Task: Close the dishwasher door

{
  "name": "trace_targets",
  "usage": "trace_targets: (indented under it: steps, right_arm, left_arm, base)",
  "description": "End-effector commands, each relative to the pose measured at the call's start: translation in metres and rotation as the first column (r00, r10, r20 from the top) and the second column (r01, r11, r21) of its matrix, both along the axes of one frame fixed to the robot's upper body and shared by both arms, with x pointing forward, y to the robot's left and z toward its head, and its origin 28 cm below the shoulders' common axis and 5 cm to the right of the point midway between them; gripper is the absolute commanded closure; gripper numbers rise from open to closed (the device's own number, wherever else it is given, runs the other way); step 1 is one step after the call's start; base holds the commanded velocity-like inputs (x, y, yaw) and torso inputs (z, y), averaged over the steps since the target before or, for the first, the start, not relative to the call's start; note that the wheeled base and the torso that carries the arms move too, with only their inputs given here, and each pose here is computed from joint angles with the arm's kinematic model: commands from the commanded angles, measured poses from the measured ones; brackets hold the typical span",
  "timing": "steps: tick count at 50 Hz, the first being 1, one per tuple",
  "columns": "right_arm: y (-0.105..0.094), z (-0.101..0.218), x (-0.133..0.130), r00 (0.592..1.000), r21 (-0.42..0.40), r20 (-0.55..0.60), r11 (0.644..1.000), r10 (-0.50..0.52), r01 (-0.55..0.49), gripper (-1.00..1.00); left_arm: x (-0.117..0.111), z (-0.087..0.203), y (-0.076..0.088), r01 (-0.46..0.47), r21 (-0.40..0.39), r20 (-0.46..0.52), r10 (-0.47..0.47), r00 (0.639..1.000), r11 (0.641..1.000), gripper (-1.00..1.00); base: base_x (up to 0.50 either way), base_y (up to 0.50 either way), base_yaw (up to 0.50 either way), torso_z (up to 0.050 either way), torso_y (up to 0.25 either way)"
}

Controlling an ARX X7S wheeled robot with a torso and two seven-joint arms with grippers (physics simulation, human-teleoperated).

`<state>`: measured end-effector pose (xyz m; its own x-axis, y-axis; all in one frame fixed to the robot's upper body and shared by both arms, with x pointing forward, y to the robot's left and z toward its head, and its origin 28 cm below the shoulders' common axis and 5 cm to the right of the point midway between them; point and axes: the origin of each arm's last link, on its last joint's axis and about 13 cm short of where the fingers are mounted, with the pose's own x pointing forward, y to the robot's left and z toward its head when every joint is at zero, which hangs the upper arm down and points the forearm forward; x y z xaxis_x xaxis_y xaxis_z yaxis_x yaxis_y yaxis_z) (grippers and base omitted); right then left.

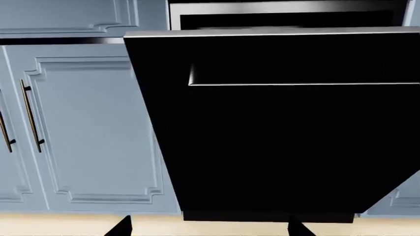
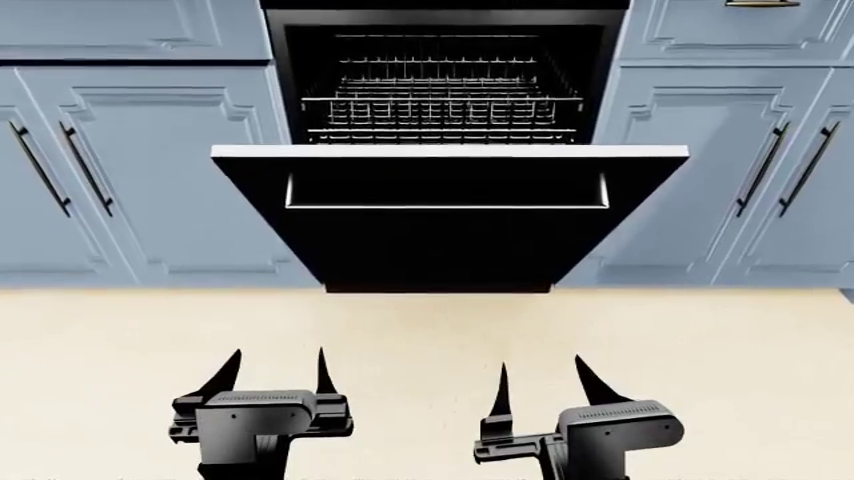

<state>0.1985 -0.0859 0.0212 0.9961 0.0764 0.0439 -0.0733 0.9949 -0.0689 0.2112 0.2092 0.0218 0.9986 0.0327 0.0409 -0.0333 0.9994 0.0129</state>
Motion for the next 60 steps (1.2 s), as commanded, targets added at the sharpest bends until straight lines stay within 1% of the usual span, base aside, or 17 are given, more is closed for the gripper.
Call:
trace_targets:
  steps: [1, 60]
  right_arm:
    - [-0.0001, 0.0001, -0.0007, 1.0, 0.0, 0.001, 1.0, -0.001, 0.001, -1.0]
    - [-0.0004, 0.0019, -0.0014, 1.0, -0.003, 0.008, 1.0, -0.006, 0.006, -1.0]
  left_arm:
    - [0.0, -0.0001, 0.0, 0.0, 0.0, 0.0, 0.0, 1.0, 1.0, -1.0]
    - [-0.0009, 0.0003, -0.0003, 0.001, 0.001, -0.001, -0.001, 1.0, 1.0, -1.0]
  base:
    - [0.0, 0.0, 0.0, -0.05, 0.016]
    - [0.0, 0.0, 0.0, -0.05, 0.015]
